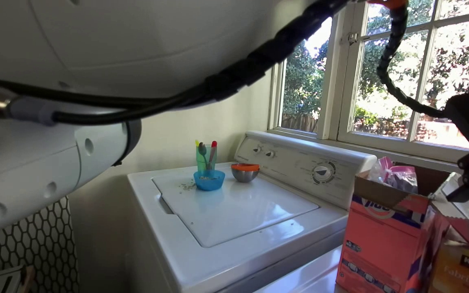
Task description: Put the clear plastic inside the orange box and close the box.
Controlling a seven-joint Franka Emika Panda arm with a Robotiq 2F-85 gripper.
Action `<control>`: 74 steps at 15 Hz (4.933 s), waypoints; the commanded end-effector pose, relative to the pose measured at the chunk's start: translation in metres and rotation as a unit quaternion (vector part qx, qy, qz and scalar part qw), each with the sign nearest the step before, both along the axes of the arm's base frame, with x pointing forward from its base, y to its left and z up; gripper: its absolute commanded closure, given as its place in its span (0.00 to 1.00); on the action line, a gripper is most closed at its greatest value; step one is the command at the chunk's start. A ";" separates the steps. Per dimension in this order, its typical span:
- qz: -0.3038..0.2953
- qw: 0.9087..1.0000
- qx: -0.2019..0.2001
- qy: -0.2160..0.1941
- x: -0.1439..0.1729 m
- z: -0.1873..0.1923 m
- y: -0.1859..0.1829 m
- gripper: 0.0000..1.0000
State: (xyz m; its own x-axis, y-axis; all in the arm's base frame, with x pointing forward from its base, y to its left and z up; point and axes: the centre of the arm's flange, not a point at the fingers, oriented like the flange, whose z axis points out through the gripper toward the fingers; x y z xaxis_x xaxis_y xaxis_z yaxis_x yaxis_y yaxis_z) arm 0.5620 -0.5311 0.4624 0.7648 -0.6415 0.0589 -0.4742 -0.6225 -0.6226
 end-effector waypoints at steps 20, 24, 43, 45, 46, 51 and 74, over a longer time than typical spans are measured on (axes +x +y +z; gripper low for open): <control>0.006 0.996 0.054 -0.077 0.022 0.002 -0.050 0.00; 0.074 0.992 -0.031 -0.093 0.012 0.026 -0.055 0.00; 0.221 0.963 -0.075 -0.138 0.005 0.011 -0.044 0.00; 0.222 0.962 -0.081 -0.139 0.005 0.011 -0.047 0.00; 0.212 0.965 -0.078 -0.136 0.006 0.011 -0.049 0.00; 0.074 0.995 -0.046 -0.052 0.015 0.001 -0.049 0.00; -0.049 0.969 0.146 -0.195 0.017 0.047 -0.048 0.00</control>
